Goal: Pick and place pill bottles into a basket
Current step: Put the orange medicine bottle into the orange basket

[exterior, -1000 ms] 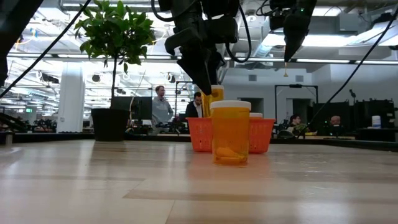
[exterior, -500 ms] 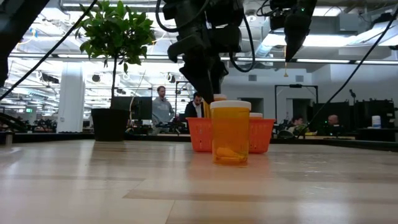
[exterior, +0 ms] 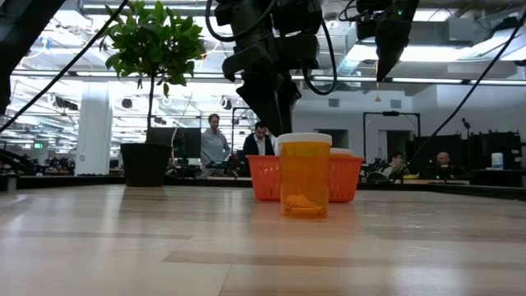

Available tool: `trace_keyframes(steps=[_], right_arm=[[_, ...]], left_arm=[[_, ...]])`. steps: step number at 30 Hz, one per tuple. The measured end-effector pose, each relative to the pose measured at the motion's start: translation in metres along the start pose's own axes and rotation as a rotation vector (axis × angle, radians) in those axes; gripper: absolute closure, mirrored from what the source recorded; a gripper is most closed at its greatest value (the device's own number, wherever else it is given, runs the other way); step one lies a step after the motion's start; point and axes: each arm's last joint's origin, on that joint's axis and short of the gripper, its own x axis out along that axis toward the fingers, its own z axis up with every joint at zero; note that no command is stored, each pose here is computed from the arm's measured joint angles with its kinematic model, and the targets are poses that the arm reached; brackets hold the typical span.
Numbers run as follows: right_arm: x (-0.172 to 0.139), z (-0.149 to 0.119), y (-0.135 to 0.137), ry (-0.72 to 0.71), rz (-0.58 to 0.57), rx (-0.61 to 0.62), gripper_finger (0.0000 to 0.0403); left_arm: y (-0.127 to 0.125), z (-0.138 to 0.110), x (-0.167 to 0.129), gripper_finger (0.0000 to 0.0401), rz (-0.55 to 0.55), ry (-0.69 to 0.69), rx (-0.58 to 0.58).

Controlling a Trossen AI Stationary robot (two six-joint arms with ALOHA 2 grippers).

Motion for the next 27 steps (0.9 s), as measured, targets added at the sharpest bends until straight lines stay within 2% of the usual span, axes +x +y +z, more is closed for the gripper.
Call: trace_keyframes(steps=[12, 16, 19, 27], right_arm=[[0.000, 0.000, 0.000, 0.000, 0.000, 0.022, 0.0147], [0.000, 0.003, -0.001, -0.030, 0.001, 0.057, 0.0147], [0.000, 0.006, -0.003, -0.069, -0.014, 0.130, 0.0147], [-0.002, 0.019, -0.009, -0.217, -0.059, 0.264, 0.0147]], left_arm=[[0.000, -0.001, 0.000, 0.0145, -0.008, 0.010, -0.017], [0.002, 0.002, -0.013, 0.0145, 0.047, 0.061, -0.031], [0.001, 0.003, -0.029, 0.0145, 0.094, 0.131, -0.054], [-0.001, 0.003, -0.064, 0.0145, 0.120, 0.237, -0.238]])
